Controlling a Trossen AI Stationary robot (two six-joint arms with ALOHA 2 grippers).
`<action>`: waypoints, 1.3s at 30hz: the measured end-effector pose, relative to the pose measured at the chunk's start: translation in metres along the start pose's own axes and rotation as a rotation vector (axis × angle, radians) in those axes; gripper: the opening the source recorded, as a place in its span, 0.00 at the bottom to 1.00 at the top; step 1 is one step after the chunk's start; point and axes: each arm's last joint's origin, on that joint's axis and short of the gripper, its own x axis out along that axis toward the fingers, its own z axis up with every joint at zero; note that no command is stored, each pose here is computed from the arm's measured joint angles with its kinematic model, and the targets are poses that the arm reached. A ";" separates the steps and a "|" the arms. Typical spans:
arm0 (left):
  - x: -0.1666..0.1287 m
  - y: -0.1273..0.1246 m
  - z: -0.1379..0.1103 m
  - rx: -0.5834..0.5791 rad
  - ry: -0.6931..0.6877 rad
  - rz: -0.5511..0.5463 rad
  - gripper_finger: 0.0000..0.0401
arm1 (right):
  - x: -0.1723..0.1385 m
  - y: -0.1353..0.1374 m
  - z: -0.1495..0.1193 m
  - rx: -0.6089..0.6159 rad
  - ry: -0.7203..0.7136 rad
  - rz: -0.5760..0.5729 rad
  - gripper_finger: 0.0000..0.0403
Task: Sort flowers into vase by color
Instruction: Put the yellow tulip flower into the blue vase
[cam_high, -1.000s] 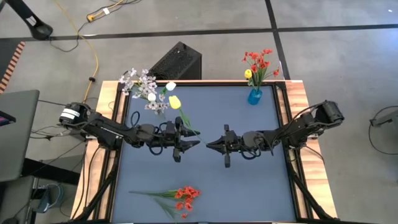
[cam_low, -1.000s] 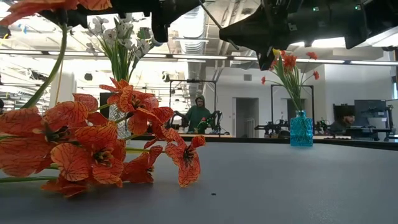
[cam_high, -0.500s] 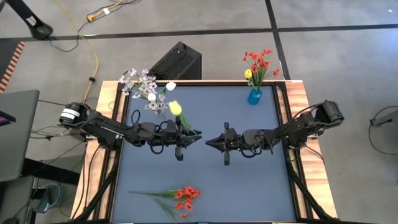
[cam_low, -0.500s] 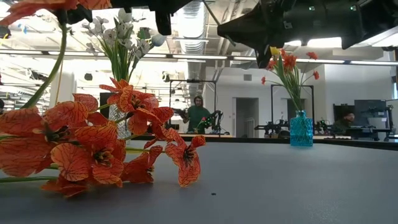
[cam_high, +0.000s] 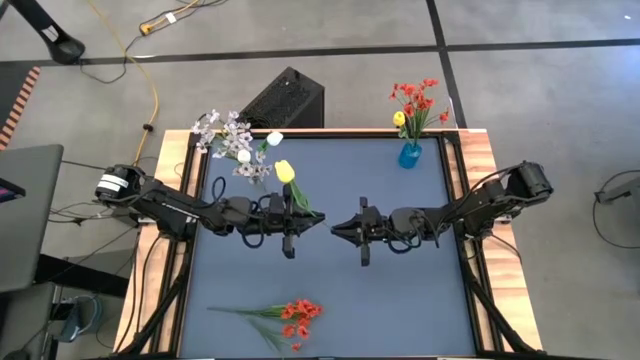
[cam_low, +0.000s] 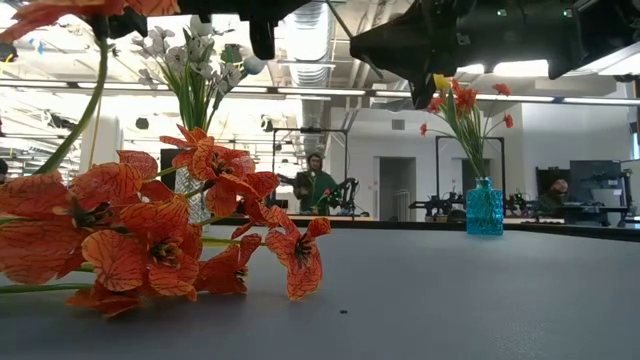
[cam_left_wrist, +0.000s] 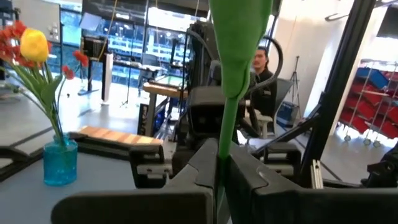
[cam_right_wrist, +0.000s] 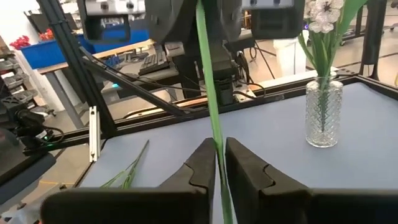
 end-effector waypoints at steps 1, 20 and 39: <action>0.000 -0.001 -0.001 -0.004 0.006 -0.001 0.00 | 0.000 0.000 0.000 0.000 -0.001 0.000 0.19; 0.028 -0.013 0.020 0.077 0.290 -0.061 0.00 | -0.011 0.008 0.033 0.003 -0.038 0.019 0.53; 0.030 -0.012 0.025 0.105 0.288 -0.063 0.00 | 0.013 0.012 0.058 -0.074 0.125 0.017 0.54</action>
